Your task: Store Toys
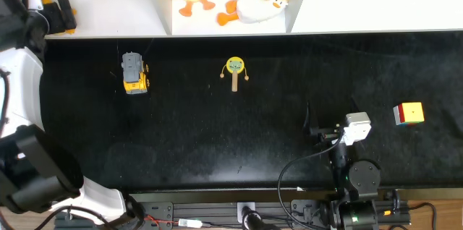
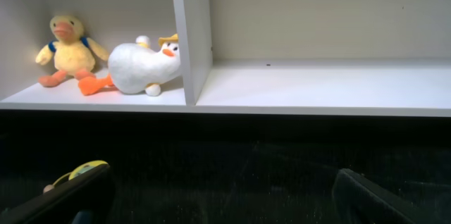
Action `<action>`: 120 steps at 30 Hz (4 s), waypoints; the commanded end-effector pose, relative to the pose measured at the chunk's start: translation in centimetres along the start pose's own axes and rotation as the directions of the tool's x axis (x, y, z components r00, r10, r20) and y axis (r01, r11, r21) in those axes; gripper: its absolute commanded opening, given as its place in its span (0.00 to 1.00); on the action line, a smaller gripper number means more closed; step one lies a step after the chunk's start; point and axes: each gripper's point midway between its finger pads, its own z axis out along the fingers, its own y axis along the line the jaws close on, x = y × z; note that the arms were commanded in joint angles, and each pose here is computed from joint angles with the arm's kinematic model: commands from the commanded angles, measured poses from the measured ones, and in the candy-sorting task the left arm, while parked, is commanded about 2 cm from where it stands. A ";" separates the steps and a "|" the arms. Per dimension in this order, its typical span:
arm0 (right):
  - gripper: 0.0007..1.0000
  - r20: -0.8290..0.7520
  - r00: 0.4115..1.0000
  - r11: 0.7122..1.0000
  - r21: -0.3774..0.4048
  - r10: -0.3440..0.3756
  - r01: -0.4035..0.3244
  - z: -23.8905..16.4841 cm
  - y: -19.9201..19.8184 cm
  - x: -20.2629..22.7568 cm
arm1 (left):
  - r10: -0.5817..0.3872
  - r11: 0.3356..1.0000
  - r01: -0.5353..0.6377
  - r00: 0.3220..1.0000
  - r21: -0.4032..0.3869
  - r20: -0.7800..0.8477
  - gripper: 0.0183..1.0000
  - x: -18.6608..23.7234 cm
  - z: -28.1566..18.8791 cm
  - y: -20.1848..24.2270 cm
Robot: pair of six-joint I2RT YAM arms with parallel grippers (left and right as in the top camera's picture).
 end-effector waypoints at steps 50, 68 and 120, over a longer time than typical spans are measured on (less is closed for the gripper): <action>1.00 0.001 1.000 1.000 0.016 0.004 -0.004 0.0 -0.3 0.3 | 0.016 0.975 0.006 0.995 0.220 -0.101 0.98 18.9 -4.5 -16.1; 1.00 0.001 1.000 1.000 0.016 0.004 -0.004 0.0 -0.3 0.3 | 0.023 0.977 0.004 0.992 0.213 -0.123 0.51 18.9 -3.8 -16.1; 1.00 0.001 1.000 1.000 0.016 0.004 -0.004 0.0 -0.3 0.3 | 0.031 0.978 -0.008 0.994 0.210 -0.104 1.00 4.2 -1.2 -18.0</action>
